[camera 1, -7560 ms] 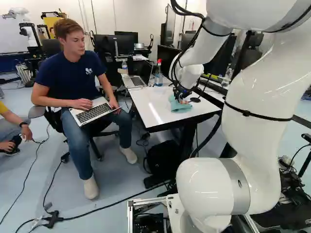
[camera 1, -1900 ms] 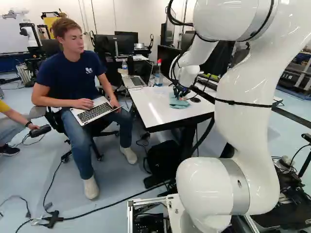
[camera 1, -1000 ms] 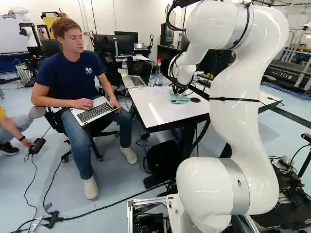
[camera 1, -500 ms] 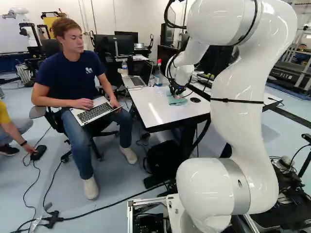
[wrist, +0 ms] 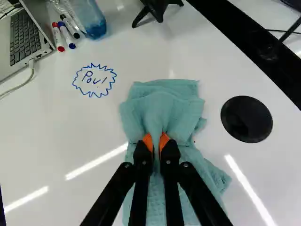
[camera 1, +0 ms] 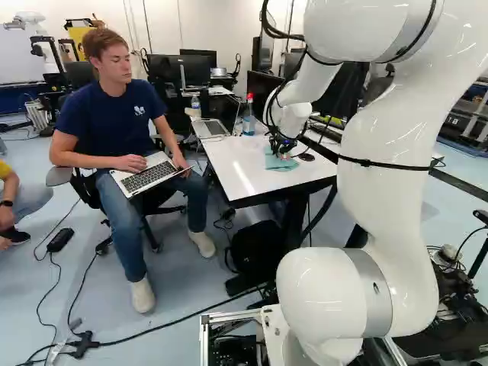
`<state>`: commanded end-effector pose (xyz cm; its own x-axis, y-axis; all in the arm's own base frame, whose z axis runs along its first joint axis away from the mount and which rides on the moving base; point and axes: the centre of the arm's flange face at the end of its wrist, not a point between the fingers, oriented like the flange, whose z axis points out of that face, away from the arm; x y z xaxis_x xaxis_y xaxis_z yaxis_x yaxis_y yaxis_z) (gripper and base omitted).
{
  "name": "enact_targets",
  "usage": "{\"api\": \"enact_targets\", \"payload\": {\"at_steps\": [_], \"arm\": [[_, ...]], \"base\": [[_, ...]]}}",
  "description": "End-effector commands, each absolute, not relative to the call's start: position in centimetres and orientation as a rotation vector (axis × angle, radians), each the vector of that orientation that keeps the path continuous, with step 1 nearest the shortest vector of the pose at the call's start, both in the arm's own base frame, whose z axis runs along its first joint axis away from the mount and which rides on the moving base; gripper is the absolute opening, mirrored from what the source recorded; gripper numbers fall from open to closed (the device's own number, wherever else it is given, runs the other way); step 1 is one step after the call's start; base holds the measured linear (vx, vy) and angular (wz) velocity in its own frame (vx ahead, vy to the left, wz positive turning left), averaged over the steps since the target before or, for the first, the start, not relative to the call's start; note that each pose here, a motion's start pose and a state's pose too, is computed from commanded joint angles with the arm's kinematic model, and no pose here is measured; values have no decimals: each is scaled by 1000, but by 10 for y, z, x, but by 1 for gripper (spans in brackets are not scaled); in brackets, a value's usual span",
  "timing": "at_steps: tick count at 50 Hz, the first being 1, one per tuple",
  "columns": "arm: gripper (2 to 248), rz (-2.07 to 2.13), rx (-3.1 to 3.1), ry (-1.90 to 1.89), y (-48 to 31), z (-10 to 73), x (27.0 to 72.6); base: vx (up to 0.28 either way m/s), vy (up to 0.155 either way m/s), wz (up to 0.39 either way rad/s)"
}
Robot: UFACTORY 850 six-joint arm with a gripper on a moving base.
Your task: Clean the table with the green towel
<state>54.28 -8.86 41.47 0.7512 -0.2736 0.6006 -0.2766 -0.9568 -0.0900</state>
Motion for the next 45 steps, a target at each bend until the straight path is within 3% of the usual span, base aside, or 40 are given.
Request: {"api": "enact_targets", "payload": {"at_steps": [18,45], "arm": [[36,998,2909,-531,-115,415,535],[36,1033,2879,-569,-141,412,577]], "base": [[0,0,0],[0,0,0]]}}
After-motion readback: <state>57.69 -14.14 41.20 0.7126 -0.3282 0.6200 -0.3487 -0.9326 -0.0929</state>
